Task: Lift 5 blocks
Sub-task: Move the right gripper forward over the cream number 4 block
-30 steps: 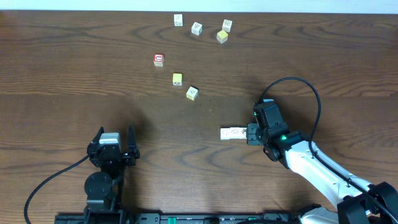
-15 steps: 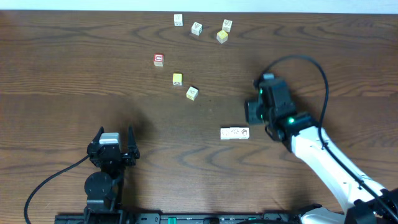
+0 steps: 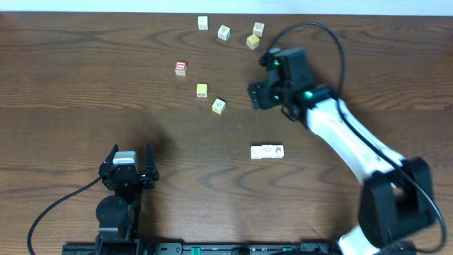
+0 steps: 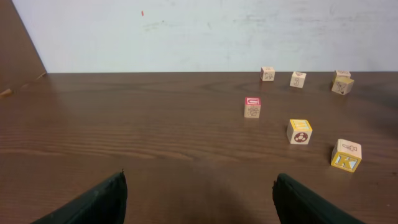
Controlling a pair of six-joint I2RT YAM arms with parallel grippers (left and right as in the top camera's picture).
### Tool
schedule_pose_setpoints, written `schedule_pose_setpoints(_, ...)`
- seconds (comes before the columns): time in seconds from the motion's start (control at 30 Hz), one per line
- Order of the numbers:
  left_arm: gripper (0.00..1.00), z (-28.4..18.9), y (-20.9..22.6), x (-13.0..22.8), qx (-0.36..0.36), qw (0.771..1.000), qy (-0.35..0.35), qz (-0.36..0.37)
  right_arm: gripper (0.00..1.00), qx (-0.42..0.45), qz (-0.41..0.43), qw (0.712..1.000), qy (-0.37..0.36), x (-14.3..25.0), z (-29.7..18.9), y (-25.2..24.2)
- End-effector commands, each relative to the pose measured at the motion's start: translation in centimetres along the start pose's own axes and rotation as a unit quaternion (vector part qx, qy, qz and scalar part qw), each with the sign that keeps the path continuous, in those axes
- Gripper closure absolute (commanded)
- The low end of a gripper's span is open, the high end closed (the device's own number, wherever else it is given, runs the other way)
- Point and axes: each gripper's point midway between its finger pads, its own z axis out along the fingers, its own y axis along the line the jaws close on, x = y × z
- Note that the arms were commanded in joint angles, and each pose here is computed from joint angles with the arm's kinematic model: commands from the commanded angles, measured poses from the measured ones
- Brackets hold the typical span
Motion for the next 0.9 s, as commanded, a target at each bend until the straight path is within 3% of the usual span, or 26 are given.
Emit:
schedule_pose_setpoints(0.0,0.24,0.1,0.1,1.8,-0.004,1.000,0.028,-0.001,0.18,-0.036,-0.061,0.998,-0.003,-1.8,1.4,3.5)
schedule_pose_setpoints(0.17,0.25,0.1,0.1,1.8,-0.004,1.000,0.028,-0.001,0.17,-0.047,-0.112,0.992,0.019,-1.8,3.6,6.5)
schedule_pose_setpoints(0.4,0.25,0.1,0.1,1.8,-0.004,1.000,0.028,-0.002,0.27,-0.062,-0.134,0.987,0.068,1.2,7.0,7.6)
schedule_pose_setpoints(0.87,0.25,0.1,0.1,1.8,-0.004,1.000,0.028,-0.001,0.22,-0.093,-0.212,0.967,0.111,4.4,8.4,7.9)
